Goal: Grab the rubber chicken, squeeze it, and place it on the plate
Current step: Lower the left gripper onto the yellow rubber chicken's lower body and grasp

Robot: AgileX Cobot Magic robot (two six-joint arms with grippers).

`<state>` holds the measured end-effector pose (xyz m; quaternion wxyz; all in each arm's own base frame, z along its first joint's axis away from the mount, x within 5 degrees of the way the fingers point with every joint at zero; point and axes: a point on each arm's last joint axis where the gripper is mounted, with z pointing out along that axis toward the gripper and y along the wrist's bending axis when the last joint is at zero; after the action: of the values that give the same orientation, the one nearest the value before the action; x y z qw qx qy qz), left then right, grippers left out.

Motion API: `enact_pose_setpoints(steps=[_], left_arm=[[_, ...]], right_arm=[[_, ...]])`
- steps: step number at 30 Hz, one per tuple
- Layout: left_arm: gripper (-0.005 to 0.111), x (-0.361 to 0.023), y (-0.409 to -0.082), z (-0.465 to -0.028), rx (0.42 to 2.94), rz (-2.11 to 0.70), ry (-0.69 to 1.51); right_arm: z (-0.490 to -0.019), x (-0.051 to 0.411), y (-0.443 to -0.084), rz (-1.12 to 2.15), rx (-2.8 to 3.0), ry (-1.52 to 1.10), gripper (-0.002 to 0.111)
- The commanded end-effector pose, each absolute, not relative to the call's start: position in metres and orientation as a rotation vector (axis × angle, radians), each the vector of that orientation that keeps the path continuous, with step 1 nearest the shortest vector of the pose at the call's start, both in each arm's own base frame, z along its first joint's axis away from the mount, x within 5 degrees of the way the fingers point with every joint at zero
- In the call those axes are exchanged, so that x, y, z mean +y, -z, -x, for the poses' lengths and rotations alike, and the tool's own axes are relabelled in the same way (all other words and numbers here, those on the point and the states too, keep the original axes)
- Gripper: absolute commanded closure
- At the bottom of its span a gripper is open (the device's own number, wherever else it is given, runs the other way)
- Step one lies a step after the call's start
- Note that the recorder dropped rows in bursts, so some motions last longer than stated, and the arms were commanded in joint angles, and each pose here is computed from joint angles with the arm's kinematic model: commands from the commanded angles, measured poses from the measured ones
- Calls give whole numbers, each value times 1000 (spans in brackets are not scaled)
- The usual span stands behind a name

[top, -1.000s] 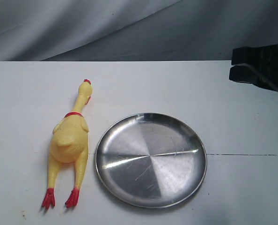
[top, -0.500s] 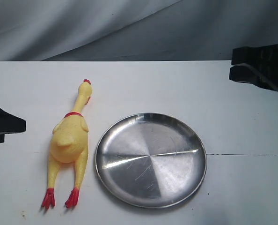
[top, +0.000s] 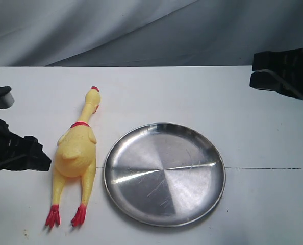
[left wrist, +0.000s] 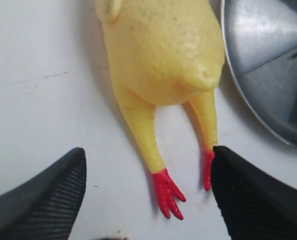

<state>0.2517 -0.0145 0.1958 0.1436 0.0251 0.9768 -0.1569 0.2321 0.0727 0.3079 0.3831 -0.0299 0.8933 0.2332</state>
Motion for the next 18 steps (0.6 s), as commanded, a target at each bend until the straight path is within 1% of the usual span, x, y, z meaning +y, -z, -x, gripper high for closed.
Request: enact_pose_setpoints(steps=[1,5,11,14,15,16,18], left_arm=[[40,-28,-189,-261,2858,-133,415],[40,-39,-176,-262,2909,-194,426],[39,-38,-158,-269,2936,-181,401],[31,-38,-152,-270,2952,-176,399],[26,-38,-148,-272,2957,-170,393],[24,-38,-145,-273,2960,-168,391],[23,-38,-139,-274,2978,-173,389]], right_arm=[[-232,73,-310,90,2269,-592,108],[-232,73,-310,93,2268,-591,108],[-232,73,-310,99,2269,-585,108],[-232,73,-310,100,2269,-583,108],[-232,73,-310,100,2269,-583,108],[-232,73,-310,100,2269,-583,108],[-233,73,-310,100,2268,-582,108]])
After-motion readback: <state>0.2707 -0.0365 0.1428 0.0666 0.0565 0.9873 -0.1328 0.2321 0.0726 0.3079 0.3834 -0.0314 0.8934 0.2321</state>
